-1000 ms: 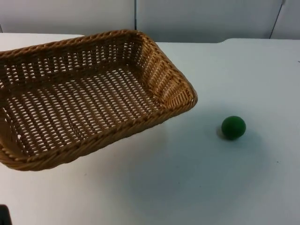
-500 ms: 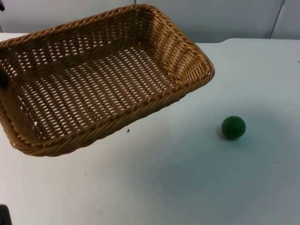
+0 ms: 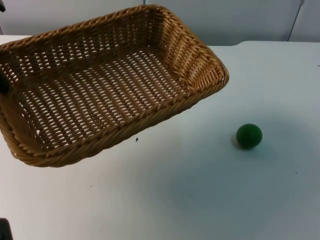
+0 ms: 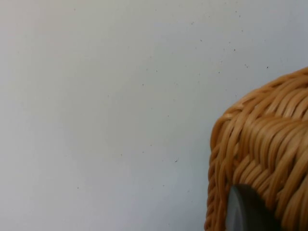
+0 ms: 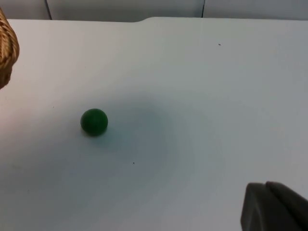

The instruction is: Pick up the basket with the left hand and place the ball into the basket with the right hand.

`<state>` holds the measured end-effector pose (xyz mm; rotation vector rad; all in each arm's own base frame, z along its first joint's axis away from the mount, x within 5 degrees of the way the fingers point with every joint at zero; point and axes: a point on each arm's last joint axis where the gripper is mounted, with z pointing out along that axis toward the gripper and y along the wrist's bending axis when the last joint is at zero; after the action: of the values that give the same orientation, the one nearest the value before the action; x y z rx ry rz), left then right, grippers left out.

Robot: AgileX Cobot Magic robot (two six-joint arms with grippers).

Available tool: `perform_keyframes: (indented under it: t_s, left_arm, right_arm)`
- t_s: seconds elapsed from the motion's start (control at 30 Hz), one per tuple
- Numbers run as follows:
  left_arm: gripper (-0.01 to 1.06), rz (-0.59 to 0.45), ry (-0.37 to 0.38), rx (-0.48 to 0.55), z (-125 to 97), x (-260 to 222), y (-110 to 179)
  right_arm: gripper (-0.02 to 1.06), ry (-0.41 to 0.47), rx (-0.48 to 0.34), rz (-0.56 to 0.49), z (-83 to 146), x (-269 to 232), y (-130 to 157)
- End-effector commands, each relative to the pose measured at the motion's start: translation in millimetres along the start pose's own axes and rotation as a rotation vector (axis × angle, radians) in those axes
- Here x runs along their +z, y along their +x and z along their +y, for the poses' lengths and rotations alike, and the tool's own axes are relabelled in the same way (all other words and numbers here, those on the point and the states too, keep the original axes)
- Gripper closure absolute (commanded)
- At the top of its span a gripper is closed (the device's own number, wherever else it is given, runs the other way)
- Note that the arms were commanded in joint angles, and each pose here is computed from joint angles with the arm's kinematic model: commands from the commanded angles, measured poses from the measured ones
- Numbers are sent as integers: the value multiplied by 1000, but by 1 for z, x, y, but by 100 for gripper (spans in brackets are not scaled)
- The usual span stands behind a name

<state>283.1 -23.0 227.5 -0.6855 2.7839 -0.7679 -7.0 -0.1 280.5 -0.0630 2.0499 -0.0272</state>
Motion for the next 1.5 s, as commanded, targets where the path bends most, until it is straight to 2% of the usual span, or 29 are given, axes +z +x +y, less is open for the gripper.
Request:
perform_keyframes:
  t_s: [0.0, 0.63, 0.67, 0.77, 0.8, 0.83, 0.9, 0.97, 1.07, 1.1, 1.13, 1.2, 1.23, 1.3, 1.37, 1.4, 1.47]
  left_arm:
    - [105, -19, 39, -9, -6, -5, -1]
    - [105, -19, 39, -9, -6, -5, -1]
    - [105, -19, 39, -9, -6, -5, -1]
    - [105, -19, 39, -9, -6, -5, -1]
    - [105, -19, 39, -9, -6, -5, -1]
    - [105, -19, 39, -9, -6, -5, -1]
    - [105, -19, 39, -9, -6, -5, -1]
    - [105, -19, 39, -9, -6, -5, -1]
    - [105, -19, 39, -9, -6, -5, -1]
    - [105, -19, 39, -9, -6, -5, -1]
    - [105, -21, 38, -8, -6, -5, -1]
    - [105, -21, 38, -8, -6, -5, -1]
    - [105, -21, 38, -8, -6, -5, -1]
    - [105, -21, 38, -8, -6, -5, -1]
    - [105, -21, 38, -8, -6, -5, -1]
    - [105, -21, 38, -8, -6, -5, -1]
    - [105, -21, 38, -8, -6, -5, -1]
  right_arm:
    - [105, -2, -1, -2, 0, 1, 1]
    - [105, -2, -7, -2, 0, 1, 1]
    - [105, -4, -7, 28, 0, 5, -1]
    - [105, -13, -21, 175, -1, 29, -18]
    - [105, -13, -21, 175, -1, 29, -18]
    - [105, -15, -24, 200, -1, 40, -28]
    - [105, -14, -24, 185, -3, 76, -56]
    - [105, -14, -24, 192, -3, 91, -64]
    - [105, -21, -41, 285, -3, 147, -76]
    - [105, -21, -41, 285, -3, 147, -76]
    - [102, -50, -65, 356, 4, 177, -76]
    - [91, -125, -110, 449, 25, 211, -74]
    - [91, -125, -110, 449, 25, 211, -74]
    - [67, -185, -145, 524, 48, 241, -74]
    - [49, -229, -192, 564, 70, 265, -77]
    - [49, -229, -192, 564, 70, 265, -77]
    - [38, -252, -201, 581, 88, 288, -77]
